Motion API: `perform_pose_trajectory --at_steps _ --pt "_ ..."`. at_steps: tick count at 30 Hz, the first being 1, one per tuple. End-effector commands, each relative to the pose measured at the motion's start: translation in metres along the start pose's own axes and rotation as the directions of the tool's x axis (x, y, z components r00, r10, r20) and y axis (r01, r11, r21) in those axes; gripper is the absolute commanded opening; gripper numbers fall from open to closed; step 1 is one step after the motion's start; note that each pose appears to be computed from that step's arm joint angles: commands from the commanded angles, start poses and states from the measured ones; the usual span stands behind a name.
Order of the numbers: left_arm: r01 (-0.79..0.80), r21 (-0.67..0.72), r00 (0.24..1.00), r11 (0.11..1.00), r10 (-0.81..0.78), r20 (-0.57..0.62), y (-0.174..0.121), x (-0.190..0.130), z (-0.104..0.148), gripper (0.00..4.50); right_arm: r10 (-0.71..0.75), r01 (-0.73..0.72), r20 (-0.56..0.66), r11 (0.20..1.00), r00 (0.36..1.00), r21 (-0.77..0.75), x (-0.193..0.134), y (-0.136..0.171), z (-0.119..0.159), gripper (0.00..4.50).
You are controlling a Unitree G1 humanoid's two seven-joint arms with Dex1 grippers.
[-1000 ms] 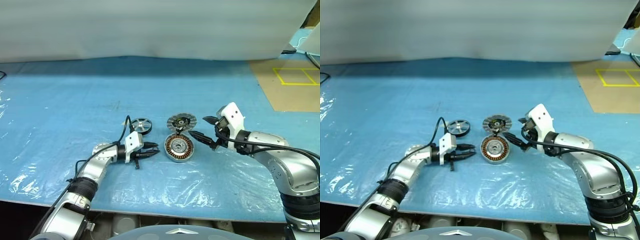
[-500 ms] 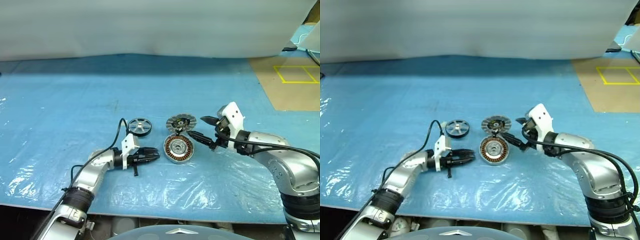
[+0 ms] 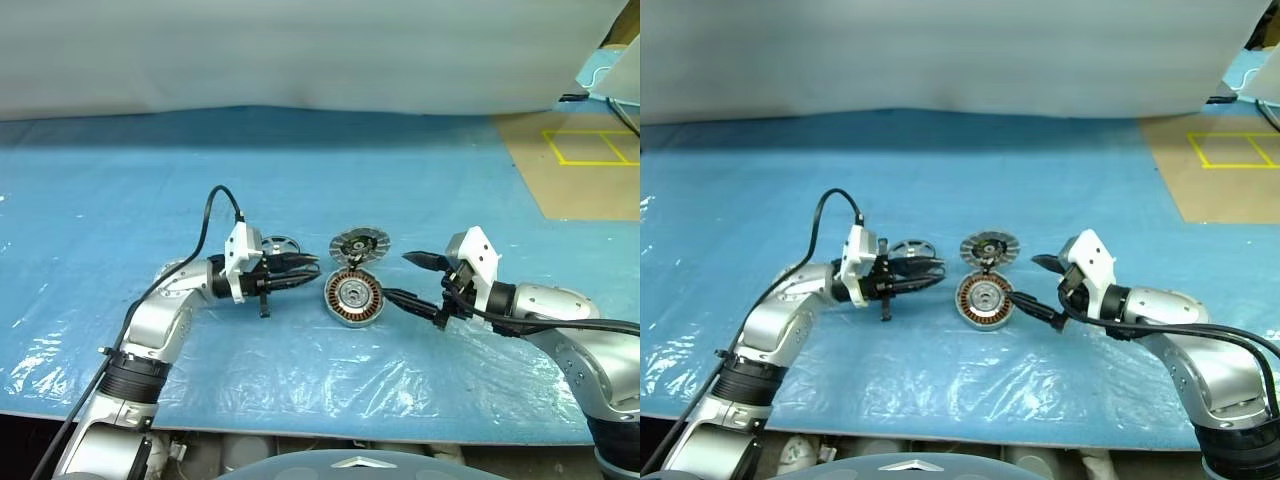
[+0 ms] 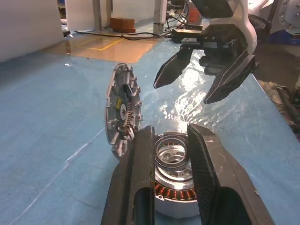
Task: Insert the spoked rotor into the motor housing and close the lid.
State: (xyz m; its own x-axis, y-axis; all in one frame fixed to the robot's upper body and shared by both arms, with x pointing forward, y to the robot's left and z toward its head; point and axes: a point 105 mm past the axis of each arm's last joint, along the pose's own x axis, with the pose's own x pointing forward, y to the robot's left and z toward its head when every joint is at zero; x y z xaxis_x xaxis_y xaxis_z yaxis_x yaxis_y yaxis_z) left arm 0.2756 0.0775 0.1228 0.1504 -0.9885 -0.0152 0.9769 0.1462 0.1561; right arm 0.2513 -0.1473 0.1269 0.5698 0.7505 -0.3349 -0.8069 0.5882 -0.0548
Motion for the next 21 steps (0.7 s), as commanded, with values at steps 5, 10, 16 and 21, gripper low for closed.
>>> perform_pose_trajectory --at_steps 5,10,16,21 --pt "0.092 0.053 0.993 0.994 -0.088 -0.081 -0.003 0.005 -0.029 0.66 0.034 -0.028 0.057 0.994 0.998 -0.102 0.0 0.022 0.006 4.44" --pt "0.113 0.062 0.993 0.992 -0.111 -0.045 0.004 0.021 -0.03 0.66 0.017 -0.016 0.013 0.994 1.0 -0.109 -0.005 0.025 -0.001 4.44" --pt "0.156 0.08 0.988 0.984 -0.157 0.001 0.003 0.034 -0.021 0.66 -0.03 0.028 -0.019 0.997 0.999 -0.078 -0.016 0.021 -0.016 4.44" --pt "0.188 0.06 0.982 0.98 -0.189 0.015 -0.004 0.046 -0.024 0.66 -0.057 0.057 -0.013 0.998 0.998 -0.042 -0.018 0.025 -0.022 4.44"
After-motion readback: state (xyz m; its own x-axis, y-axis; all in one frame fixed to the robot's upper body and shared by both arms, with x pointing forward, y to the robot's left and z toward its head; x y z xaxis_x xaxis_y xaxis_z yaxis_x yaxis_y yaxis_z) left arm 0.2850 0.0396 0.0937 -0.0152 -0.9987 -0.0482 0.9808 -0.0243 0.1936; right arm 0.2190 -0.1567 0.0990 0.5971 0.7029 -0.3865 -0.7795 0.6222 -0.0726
